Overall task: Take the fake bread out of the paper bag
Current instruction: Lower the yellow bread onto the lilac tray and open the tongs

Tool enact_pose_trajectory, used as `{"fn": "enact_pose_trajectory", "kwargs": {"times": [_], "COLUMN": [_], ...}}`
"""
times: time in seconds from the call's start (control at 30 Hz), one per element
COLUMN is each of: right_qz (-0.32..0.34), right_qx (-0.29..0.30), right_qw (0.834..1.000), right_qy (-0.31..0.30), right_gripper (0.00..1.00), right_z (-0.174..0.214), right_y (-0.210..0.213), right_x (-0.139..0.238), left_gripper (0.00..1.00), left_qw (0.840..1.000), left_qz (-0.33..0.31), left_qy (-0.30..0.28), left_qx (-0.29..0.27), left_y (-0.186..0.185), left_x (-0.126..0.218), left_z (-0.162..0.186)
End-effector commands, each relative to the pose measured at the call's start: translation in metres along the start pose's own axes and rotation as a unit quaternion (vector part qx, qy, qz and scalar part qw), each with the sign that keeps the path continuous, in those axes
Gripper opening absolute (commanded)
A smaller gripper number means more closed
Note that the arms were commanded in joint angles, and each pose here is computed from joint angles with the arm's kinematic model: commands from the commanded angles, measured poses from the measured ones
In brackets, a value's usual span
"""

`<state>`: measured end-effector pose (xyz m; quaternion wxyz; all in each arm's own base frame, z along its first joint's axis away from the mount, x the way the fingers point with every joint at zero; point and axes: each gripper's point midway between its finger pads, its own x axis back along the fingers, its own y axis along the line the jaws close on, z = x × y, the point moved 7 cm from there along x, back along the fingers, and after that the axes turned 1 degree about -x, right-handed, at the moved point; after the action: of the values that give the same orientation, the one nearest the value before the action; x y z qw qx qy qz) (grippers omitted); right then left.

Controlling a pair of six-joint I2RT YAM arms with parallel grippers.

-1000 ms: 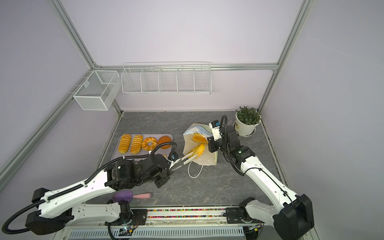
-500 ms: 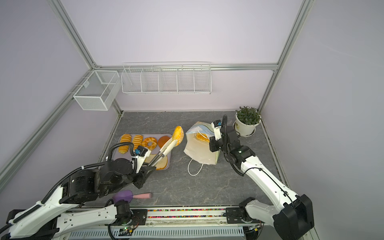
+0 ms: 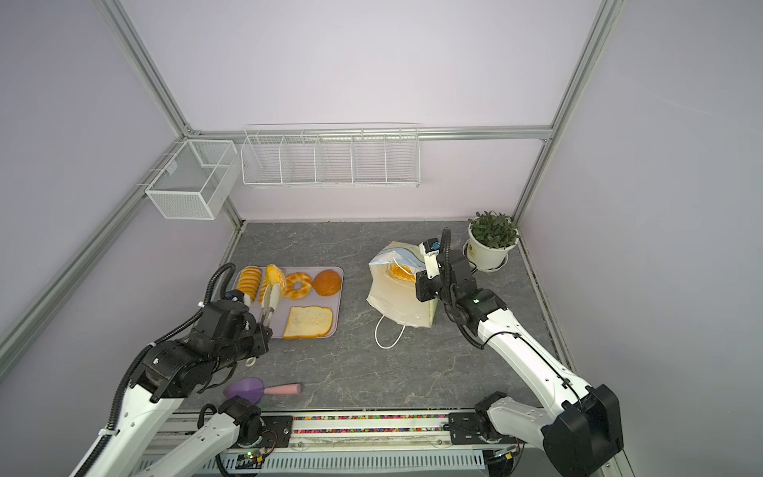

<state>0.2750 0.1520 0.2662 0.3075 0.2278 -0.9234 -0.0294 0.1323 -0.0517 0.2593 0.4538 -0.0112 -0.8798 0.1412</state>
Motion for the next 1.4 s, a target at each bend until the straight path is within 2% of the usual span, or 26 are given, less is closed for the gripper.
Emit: {"fn": "enact_pose_trajectory", "kwargs": {"times": [0.0, 0.17, 0.37, 0.67, 1.0, 1.17, 1.37], "right_qz": [-0.008, -0.021, -0.039, -0.050, -0.050, -0.051, -0.049], "right_qx": [0.001, -0.004, -0.010, -0.009, -0.002, -0.001, 0.000], "right_qw": [1.000, 1.000, 0.999, 0.999, 0.999, 0.999, 0.999], "right_qy": [0.006, 0.007, 0.014, 0.019, 0.013, 0.013, 0.009], "right_gripper": [0.07, 0.07, 0.07, 0.07, 0.07, 0.07, 0.07], "right_z": [0.005, 0.010, 0.015, 0.019, 0.018, 0.017, 0.016], "right_y": [0.002, 0.003, 0.006, 0.007, 0.007, 0.007, 0.007], "right_x": [0.000, -0.001, -0.008, -0.014, -0.014, -0.014, -0.011], "left_gripper": [0.00, 0.00, 0.00, 0.00, 0.00, 0.00, 0.13], "left_qw": [0.995, 0.980, 0.955, 0.914, 0.873, 0.869, 0.882], "left_qz": [0.052, 0.064, 0.079, 0.165, 0.216, 0.213, 0.150], "left_qy": [0.000, -0.021, -0.062, -0.012, -0.043, -0.036, -0.009], "left_qx": [0.085, 0.189, 0.278, 0.369, 0.435, 0.445, 0.448], "left_y": [0.001, 0.017, 0.030, 0.022, 0.025, 0.026, 0.035], "left_x": [-0.005, -0.020, -0.029, -0.058, -0.069, -0.075, -0.075], "left_z": [0.002, 0.011, 0.019, 0.034, 0.038, 0.038, 0.050]}}
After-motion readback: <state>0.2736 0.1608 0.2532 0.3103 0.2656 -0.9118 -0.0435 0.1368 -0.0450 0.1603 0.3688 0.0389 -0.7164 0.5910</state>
